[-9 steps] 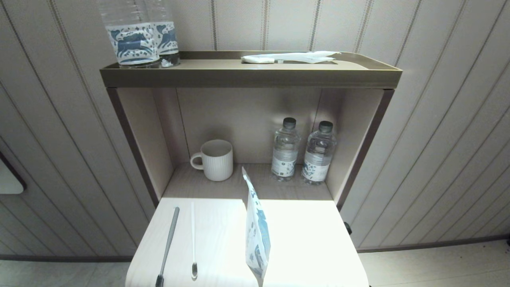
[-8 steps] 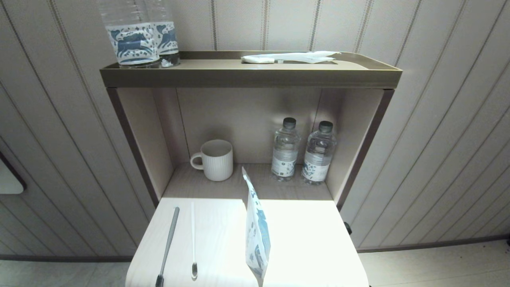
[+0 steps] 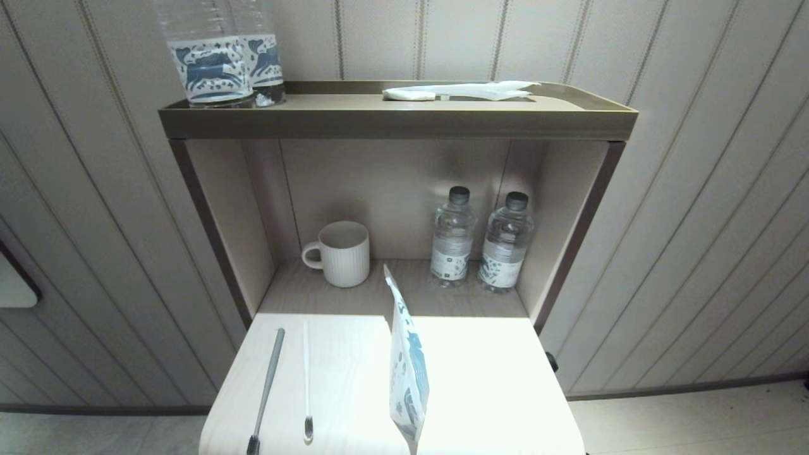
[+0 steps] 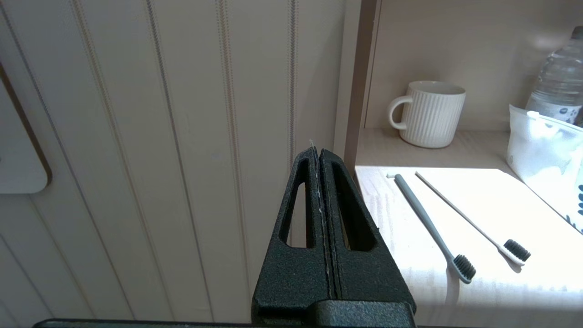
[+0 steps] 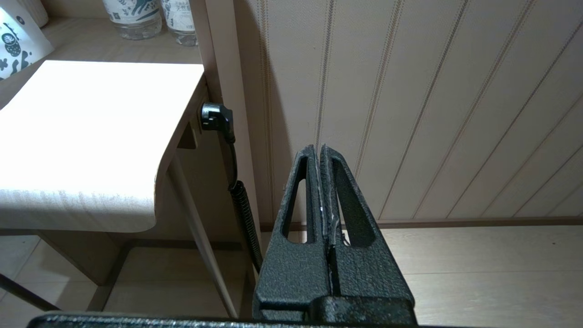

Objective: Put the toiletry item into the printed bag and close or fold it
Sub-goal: Pick up the storage bag

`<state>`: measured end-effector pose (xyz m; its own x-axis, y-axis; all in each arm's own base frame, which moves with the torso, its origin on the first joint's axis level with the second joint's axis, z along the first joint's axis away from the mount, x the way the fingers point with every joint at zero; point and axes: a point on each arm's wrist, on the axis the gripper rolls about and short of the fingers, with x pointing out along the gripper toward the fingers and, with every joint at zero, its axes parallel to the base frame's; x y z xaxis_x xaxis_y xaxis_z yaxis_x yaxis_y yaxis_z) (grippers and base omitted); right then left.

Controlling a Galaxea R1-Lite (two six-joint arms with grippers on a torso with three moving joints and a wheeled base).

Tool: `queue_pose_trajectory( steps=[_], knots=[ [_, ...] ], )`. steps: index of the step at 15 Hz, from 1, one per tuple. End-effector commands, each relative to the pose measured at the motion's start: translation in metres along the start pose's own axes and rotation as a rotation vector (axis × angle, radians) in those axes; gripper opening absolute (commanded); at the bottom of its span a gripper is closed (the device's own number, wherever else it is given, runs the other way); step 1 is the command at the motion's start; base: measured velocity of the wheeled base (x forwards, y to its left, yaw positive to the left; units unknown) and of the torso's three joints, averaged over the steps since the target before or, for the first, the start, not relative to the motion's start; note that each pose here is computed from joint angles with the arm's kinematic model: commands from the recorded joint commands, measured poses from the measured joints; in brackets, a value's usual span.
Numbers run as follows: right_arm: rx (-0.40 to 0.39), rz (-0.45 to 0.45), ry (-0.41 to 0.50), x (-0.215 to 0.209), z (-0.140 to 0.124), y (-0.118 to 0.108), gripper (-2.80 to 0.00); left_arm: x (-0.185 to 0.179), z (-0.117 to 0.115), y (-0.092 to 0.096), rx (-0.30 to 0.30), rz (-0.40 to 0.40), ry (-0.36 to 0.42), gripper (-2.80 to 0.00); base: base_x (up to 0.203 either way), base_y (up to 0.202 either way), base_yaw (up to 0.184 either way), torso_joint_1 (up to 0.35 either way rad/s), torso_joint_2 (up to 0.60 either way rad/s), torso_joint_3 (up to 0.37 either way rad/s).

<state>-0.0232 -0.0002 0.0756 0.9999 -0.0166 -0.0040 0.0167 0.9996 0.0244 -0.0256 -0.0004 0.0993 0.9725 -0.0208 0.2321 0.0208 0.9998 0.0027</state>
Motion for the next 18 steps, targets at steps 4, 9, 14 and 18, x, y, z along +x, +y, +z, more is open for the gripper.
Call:
queue_pose_trajectory(
  steps=[4, 9, 14, 18],
  knots=[
    [-0.002, 0.001, 0.021, -0.001, 0.0, 0.0, -2.8, 0.0, 0.0, 0.0, 0.0, 0.0, -0.001, -2.8, 0.0, 0.0, 0.0, 0.0, 0.0, 0.0],
    [-0.016, 0.008, 0.022, -0.002, 0.008, 0.0, -2.8, 0.0, 0.0, 0.0, 0.002, -0.002, -0.002, -2.8, 0.0, 0.0, 0.0, 0.0, 0.0, 0.0],
    [-0.019, 0.085, -0.073, -0.028, 0.104, 0.004, -2.8, 0.0, 0.0, 0.0, 0.003, -0.004, 0.0, -2.8, 0.0, 0.0, 0.0, 0.0, 0.0, 0.0],
    [-0.009, 0.094, 0.108, 0.025, 0.174, 0.007, -2.8, 0.0, 0.0, 0.0, 0.004, -0.003, 0.0, -2.8, 0.0, 0.0, 0.0, 0.0, 0.0, 0.0]
  ],
)
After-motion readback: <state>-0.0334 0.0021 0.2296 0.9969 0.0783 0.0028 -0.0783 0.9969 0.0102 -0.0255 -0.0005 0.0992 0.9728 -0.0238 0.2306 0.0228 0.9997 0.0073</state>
